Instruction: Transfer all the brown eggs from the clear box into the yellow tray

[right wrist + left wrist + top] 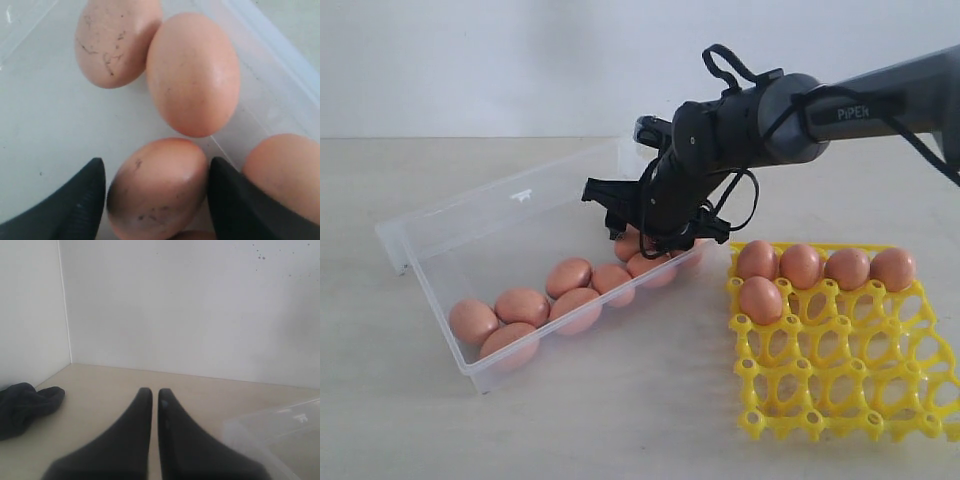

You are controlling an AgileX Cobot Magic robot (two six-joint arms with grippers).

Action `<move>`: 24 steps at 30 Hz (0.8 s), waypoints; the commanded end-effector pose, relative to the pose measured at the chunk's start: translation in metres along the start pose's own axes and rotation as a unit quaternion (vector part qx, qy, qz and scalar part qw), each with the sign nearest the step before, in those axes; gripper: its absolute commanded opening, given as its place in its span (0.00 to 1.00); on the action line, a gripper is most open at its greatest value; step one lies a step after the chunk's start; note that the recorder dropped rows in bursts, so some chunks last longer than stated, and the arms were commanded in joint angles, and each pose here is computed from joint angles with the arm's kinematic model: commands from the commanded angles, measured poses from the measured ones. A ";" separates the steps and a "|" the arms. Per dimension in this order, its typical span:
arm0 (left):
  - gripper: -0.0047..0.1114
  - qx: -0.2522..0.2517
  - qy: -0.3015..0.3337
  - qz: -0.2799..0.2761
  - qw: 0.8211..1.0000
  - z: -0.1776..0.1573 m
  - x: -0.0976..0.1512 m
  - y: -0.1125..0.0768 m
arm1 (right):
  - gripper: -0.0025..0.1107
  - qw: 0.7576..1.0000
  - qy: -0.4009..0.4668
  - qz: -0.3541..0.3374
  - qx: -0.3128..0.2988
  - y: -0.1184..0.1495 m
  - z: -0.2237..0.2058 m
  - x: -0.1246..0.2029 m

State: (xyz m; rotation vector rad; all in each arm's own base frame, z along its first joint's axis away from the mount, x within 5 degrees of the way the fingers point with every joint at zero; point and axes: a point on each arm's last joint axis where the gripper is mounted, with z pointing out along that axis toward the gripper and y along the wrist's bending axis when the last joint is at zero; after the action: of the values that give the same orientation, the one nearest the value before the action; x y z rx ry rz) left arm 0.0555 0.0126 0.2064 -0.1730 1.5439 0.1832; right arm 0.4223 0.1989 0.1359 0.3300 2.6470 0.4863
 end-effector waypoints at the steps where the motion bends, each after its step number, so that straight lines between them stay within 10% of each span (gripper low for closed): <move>1: 0.08 0.000 -0.007 0.001 1.000 0.000 -0.002 0.000 | 0.36 1.000 0.004 0.009 0.004 -0.005 0.007 0.001; 10: 0.08 0.000 -0.007 0.001 1.000 0.000 -0.002 0.000 | 0.02 1.000 -0.005 -0.023 0.000 -0.005 0.007 -0.001; 24: 0.08 0.000 -0.007 0.001 1.000 0.000 -0.002 0.000 | 0.02 0.972 -0.036 -0.231 -0.014 0.007 -0.020 -0.012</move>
State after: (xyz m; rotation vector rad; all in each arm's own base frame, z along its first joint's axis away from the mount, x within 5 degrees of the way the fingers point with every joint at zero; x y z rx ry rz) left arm 0.0555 0.0126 0.2064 -0.1730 1.5439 0.1832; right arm 0.4228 0.1991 0.1465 -0.1784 2.5845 0.3729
